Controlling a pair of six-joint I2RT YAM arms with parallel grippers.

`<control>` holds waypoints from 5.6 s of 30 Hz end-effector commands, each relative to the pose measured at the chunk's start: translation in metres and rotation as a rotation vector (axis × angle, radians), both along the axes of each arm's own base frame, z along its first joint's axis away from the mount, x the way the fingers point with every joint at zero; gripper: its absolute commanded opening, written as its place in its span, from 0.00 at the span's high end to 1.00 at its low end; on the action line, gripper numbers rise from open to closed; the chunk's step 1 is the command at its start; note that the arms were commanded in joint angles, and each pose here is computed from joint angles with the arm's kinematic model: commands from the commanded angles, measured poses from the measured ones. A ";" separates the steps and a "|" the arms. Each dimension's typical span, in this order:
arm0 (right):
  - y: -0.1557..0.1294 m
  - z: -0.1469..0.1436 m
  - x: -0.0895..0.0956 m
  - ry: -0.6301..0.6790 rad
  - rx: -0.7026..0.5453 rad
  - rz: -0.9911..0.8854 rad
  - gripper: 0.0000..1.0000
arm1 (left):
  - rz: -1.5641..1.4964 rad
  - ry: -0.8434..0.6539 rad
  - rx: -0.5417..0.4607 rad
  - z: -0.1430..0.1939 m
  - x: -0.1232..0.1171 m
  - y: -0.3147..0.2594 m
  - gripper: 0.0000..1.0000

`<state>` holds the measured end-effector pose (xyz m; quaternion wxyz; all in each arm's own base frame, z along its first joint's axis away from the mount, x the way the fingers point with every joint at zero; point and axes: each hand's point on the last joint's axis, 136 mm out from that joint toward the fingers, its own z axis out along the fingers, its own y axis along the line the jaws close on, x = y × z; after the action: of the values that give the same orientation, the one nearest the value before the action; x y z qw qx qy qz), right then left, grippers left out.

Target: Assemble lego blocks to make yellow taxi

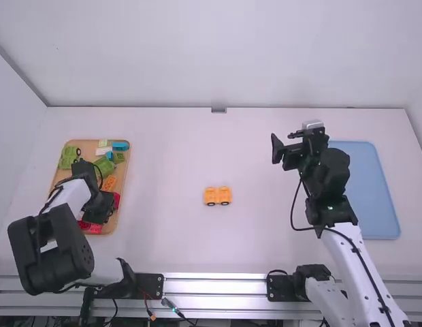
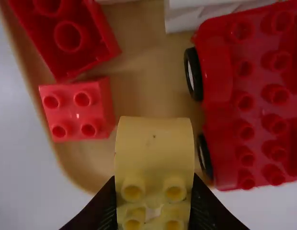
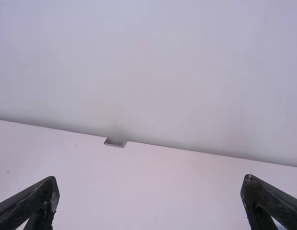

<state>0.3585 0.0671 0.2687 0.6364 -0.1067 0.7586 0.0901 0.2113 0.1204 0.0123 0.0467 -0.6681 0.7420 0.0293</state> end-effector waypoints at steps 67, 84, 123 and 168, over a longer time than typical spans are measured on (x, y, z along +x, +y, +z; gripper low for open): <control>0.000 -0.005 -0.001 0.039 -0.001 -0.001 0.01 | 0.090 -0.010 -0.200 -0.028 0.094 -0.246 0.83; 0.000 -0.006 -0.001 0.041 -0.001 -0.002 0.01 | -0.024 -0.020 -0.247 -0.024 0.099 -0.256 0.24; 0.000 -0.003 0.000 0.029 -0.006 0.000 0.01 | -2.535 -0.168 0.276 0.099 0.186 -0.267 0.01; 0.103 -0.126 -0.043 0.078 -0.297 0.900 0.01 | -2.836 -1.436 0.204 0.051 0.077 -0.224 0.01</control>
<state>0.3193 0.1606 0.1385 0.4732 -0.4719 0.7053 0.2365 0.2913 -0.0974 0.0556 -0.3816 -0.6657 -0.5697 0.2944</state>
